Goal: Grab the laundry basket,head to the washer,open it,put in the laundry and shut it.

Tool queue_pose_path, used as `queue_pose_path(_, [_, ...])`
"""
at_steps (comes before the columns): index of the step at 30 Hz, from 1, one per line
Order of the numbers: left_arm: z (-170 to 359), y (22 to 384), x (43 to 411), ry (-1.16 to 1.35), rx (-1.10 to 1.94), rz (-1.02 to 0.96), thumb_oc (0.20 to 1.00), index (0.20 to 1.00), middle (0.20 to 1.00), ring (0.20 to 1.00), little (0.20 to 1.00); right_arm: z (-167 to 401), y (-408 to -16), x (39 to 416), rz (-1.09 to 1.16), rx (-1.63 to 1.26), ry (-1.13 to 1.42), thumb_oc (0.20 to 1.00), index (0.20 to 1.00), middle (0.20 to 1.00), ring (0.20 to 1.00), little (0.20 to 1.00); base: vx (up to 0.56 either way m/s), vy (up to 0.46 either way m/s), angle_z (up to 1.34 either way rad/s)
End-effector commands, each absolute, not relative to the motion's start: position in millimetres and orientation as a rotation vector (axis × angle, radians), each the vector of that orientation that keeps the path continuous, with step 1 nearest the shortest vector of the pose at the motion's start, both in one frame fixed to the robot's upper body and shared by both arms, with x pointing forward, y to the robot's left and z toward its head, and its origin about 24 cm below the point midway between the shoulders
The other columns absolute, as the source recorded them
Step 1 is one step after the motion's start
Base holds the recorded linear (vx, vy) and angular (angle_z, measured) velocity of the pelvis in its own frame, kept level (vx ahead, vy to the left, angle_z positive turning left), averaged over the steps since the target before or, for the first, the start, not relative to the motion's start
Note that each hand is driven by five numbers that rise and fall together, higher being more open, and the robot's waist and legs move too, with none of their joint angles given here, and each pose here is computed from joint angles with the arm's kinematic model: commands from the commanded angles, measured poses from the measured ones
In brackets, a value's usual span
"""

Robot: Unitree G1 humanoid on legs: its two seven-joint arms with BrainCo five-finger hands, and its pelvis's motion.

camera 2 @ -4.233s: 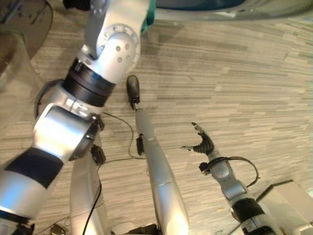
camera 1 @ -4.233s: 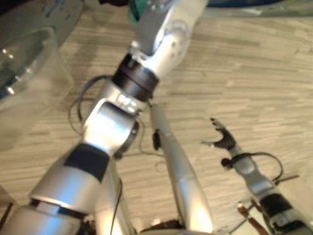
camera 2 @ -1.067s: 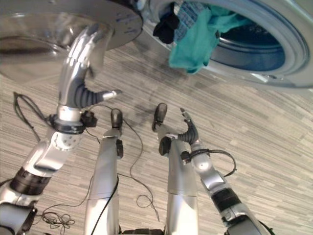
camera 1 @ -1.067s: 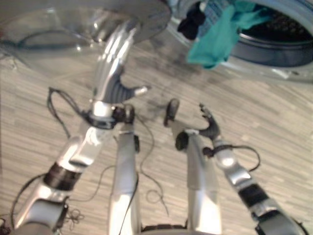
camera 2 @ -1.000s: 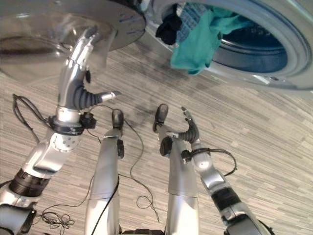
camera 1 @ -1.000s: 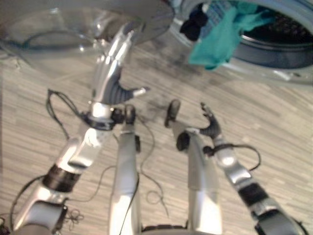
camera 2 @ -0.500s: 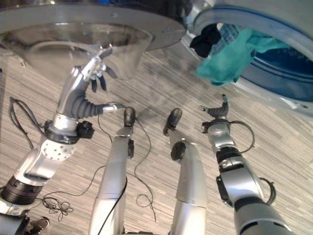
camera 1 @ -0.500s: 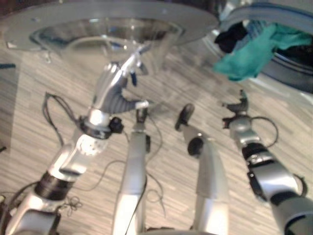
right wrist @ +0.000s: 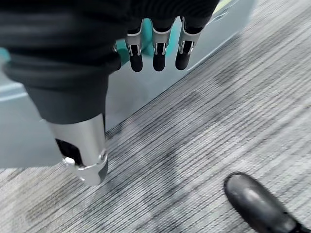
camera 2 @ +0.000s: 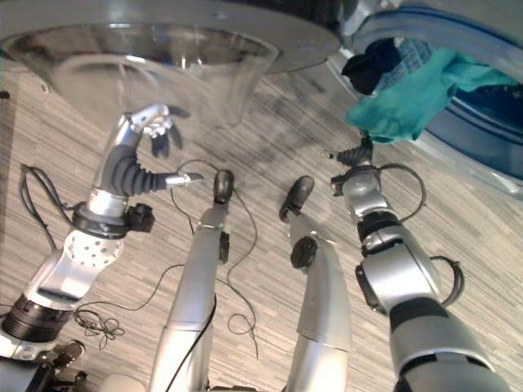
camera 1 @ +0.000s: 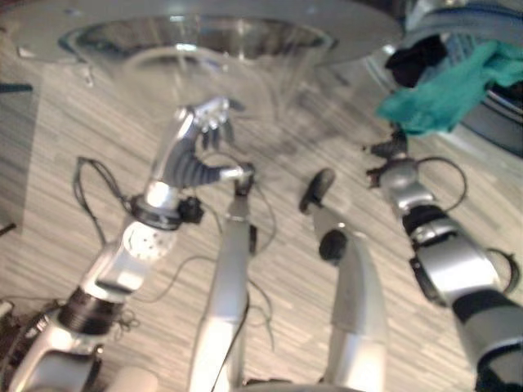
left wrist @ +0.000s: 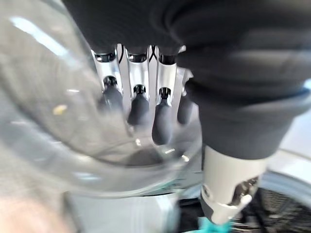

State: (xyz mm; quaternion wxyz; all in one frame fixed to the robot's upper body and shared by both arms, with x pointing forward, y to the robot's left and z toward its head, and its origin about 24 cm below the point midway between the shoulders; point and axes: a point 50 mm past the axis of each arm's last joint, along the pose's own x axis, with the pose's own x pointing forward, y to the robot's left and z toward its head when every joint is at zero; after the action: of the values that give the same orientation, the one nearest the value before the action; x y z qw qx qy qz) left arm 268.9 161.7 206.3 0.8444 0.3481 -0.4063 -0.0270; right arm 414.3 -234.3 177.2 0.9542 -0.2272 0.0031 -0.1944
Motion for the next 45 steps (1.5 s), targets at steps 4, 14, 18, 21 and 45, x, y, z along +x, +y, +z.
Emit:
queue_pose_path(4, [221,179,266,-0.878,0.674,0.060,1.000,1.000,1.000,1.000,1.000,210,-297,400,-0.595,-0.643,0.045,1.000,1.000,1.000,1.000,1.000,0.01,-0.021,0.10])
queue_pose_path(14, [216,178,268,-0.832,0.635,0.014,1.000,1.000,1.000,1.000,1.000,218,-338,382,-0.700,-0.516,0.110,1.000,1.000,1.000,1.000,1.000,0.00,-0.010,0.04])
queue_pose_path(18, [215,174,273,-0.813,0.608,-0.008,1.000,1.000,1.000,1.000,1.000,206,-321,390,-0.661,-0.407,0.112,1.000,1.000,1.000,1.000,1.000,-0.01,0.020,-0.02])
queue_pose_path(21, [217,169,275,-0.818,0.582,-0.032,1.000,1.000,1.000,1.000,1.000,197,-309,394,-0.649,-0.256,0.099,1.000,1.000,1.000,1.000,1.000,-0.01,0.065,-0.02])
queue_pose_path(45, [211,184,284,-0.765,0.562,0.051,1.000,1.000,1.000,1.000,1.000,163,-288,393,-0.675,0.874,-0.131,1.000,1.000,1.000,1.000,1.000,0.00,0.063,-0.02])
